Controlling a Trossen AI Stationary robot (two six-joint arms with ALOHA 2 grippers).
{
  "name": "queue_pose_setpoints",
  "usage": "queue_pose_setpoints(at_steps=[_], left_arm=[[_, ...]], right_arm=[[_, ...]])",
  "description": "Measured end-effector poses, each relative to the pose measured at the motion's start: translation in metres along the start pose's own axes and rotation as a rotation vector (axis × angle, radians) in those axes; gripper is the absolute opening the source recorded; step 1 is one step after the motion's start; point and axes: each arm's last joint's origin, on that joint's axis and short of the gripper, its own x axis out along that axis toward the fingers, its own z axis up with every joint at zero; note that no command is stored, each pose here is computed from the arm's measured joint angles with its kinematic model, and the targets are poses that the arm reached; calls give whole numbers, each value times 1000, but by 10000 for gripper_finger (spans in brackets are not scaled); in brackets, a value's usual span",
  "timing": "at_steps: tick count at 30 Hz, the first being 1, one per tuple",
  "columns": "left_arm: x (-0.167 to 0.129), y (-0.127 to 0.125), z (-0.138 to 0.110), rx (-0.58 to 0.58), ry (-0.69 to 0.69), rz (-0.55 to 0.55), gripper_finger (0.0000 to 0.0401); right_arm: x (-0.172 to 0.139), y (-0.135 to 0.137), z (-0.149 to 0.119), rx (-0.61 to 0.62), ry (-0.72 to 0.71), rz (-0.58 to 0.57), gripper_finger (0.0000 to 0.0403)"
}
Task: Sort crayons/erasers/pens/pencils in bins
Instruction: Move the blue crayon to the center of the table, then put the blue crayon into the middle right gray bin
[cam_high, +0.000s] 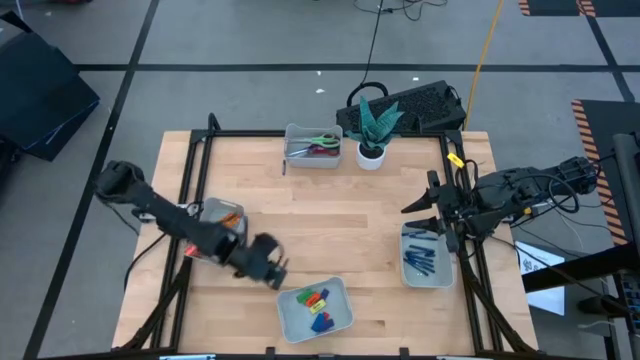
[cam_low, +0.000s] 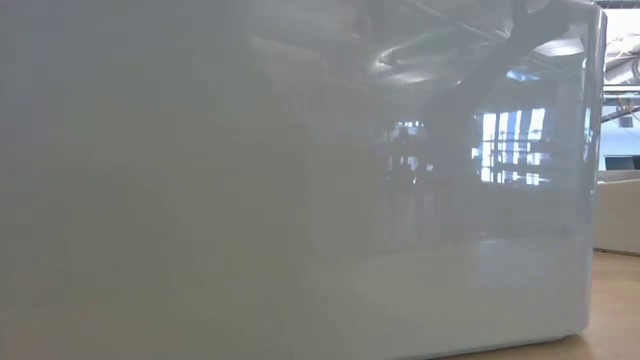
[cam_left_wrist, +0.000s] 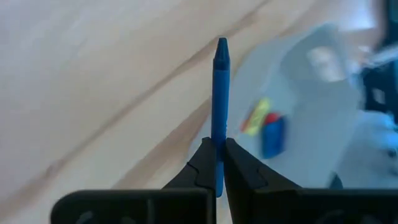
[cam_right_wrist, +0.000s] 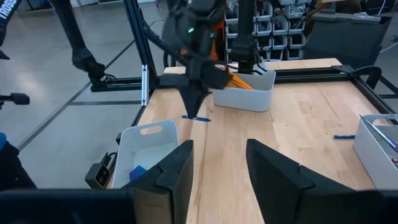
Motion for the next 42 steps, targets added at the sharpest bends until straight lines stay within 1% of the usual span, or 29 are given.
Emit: queue_pose_setpoints(at_steps=[3,5,7,11,14,15,20,23,26,28,32,35,38,40,42], left_arm=[[-3,-17,34,101,15,-51,12],[-7,-27,56,189,6,-50,11],[-8,-44,80,279,-20,-85,11],[0,-73,121,458,-75,-80,11],[18,-84,150,549,-89,-33,11],[25,-88,160,574,-107,-36,12],[68,-80,204,615,-129,48,16],[89,-66,221,601,-145,134,17],[108,-48,231,561,-128,202,18],[115,-38,234,501,-112,252,18],[128,-22,236,361,-73,319,18],[132,-18,236,294,-73,328,27],[131,-18,238,200,-96,324,61],[130,-15,241,156,-98,323,100],[124,-12,247,124,-68,298,143]], right_arm=[[0,0,0,0,0,0,139],[0,0,0,0,0,0,139],[0,0,0,0,-1,0,139],[0,0,0,0,-1,0,139],[0,0,1,1,-7,1,139],[0,0,1,1,-6,1,139],[2,0,1,0,0,0,139],[3,1,0,0,2,0,139],[3,1,0,-1,5,-1,139],[4,1,0,-1,7,-1,139],[4,1,0,-1,7,-1,139],[4,1,0,-1,9,-2,139],[4,1,0,-1,9,-2,139],[4,1,0,-1,9,-2,139],[4,1,0,-1,9,-2,139]])
